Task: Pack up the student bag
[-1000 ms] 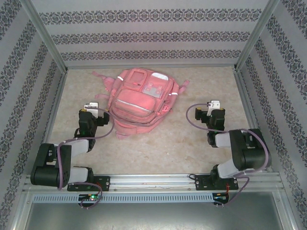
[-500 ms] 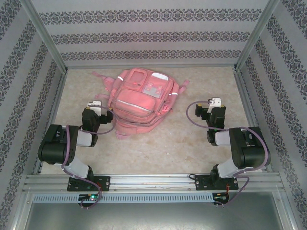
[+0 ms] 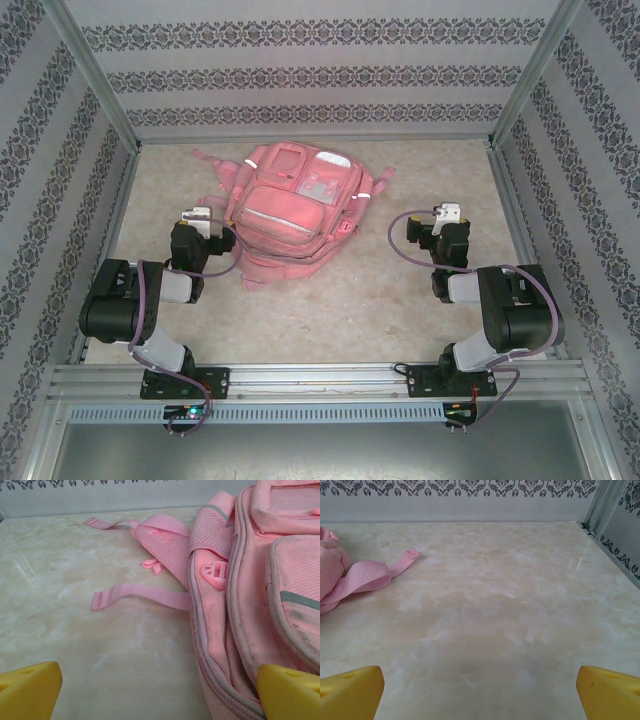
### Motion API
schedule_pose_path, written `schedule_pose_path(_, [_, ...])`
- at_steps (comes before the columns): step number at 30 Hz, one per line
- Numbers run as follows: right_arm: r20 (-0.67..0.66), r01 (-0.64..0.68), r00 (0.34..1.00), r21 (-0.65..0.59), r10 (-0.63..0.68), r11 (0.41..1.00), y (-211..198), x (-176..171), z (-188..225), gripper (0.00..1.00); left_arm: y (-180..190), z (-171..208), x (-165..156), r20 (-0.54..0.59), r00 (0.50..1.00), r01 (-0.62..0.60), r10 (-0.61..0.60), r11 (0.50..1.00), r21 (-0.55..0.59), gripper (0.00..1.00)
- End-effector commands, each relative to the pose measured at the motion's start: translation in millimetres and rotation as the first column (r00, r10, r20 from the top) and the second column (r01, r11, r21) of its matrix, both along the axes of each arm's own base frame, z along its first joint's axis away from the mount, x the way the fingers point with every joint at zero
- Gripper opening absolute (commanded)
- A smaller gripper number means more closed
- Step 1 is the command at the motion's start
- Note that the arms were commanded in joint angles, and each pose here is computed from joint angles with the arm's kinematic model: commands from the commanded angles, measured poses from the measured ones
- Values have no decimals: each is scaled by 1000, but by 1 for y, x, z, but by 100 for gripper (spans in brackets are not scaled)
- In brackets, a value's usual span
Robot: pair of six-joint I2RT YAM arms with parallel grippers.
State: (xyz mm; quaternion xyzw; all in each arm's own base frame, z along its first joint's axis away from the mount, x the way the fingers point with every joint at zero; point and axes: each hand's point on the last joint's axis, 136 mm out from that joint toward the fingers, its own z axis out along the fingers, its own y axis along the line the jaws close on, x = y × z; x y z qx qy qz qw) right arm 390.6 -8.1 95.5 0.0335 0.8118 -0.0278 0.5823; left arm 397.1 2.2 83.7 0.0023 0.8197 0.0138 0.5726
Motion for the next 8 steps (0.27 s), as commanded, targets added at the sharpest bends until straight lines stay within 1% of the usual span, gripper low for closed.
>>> schedule_pose_path(1, [37, -15, 999, 14, 14, 1000, 2, 8, 12, 98, 4, 4, 4, 10, 1000, -14, 14, 1000, -9, 99])
schedule_pose_path(8, [39, -14, 999, 13, 14, 1000, 2, 7, 12, 98, 4, 4, 4, 10, 1000, -16, 16, 1000, -9, 99])
